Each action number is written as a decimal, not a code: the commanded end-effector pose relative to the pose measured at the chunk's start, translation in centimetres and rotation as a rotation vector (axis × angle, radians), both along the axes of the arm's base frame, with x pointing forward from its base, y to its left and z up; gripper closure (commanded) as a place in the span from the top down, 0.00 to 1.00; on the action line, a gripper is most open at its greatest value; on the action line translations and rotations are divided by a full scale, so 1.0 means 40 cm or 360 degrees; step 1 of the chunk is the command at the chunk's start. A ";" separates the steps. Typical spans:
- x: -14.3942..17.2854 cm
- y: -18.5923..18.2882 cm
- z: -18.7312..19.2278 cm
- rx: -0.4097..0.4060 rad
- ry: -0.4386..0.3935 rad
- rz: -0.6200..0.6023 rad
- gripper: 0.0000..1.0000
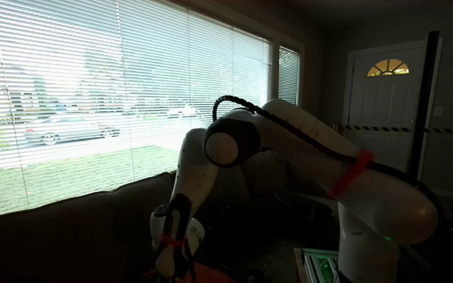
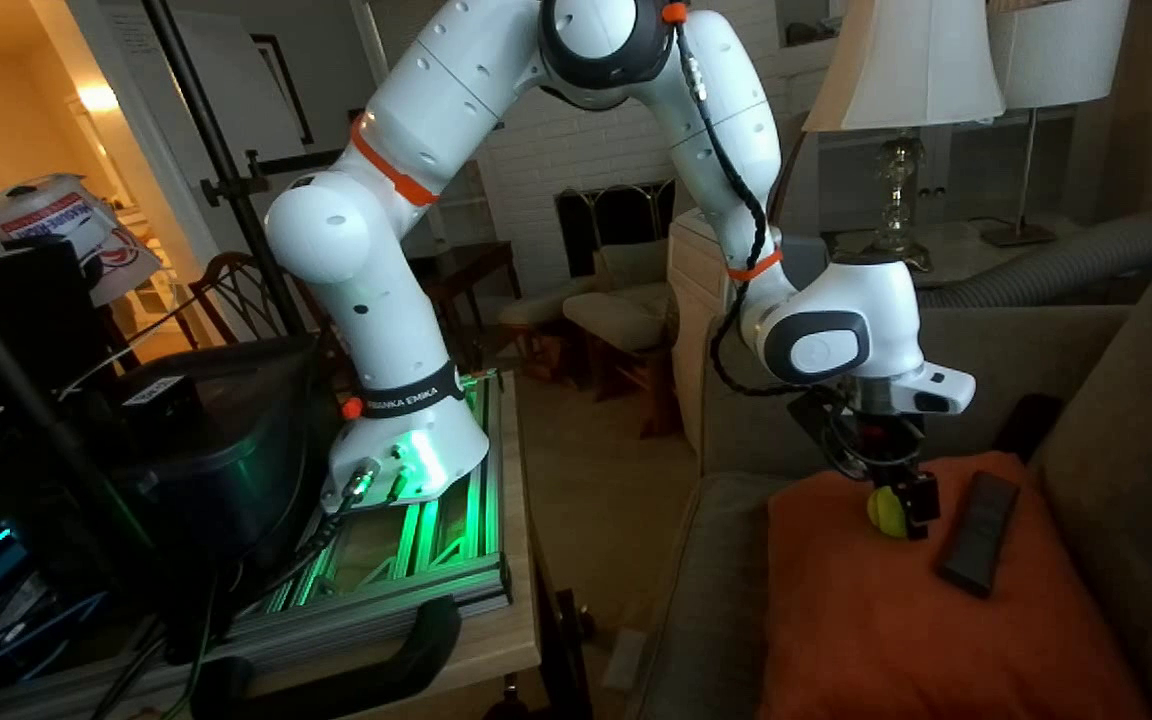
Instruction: Pick the tennis ball up and place it on the left armrest of the couch
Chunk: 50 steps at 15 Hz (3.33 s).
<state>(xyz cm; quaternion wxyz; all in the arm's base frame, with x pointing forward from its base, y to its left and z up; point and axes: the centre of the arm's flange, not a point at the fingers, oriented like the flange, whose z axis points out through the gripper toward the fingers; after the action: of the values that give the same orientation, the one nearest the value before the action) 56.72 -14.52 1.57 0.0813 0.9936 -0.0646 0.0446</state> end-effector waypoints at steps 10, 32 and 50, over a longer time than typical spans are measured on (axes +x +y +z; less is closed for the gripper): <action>0.151 0.099 0.238 0.0142 -0.0450 0.0132 0.42; 0.450 0.393 0.317 0.0563 -0.0848 0.0382 0.42; 0.717 0.621 0.152 0.1179 -0.0831 0.1335 0.42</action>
<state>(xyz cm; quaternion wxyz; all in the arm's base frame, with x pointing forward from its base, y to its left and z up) 80.02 9.27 10.21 -0.3009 0.8651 0.2822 0.2853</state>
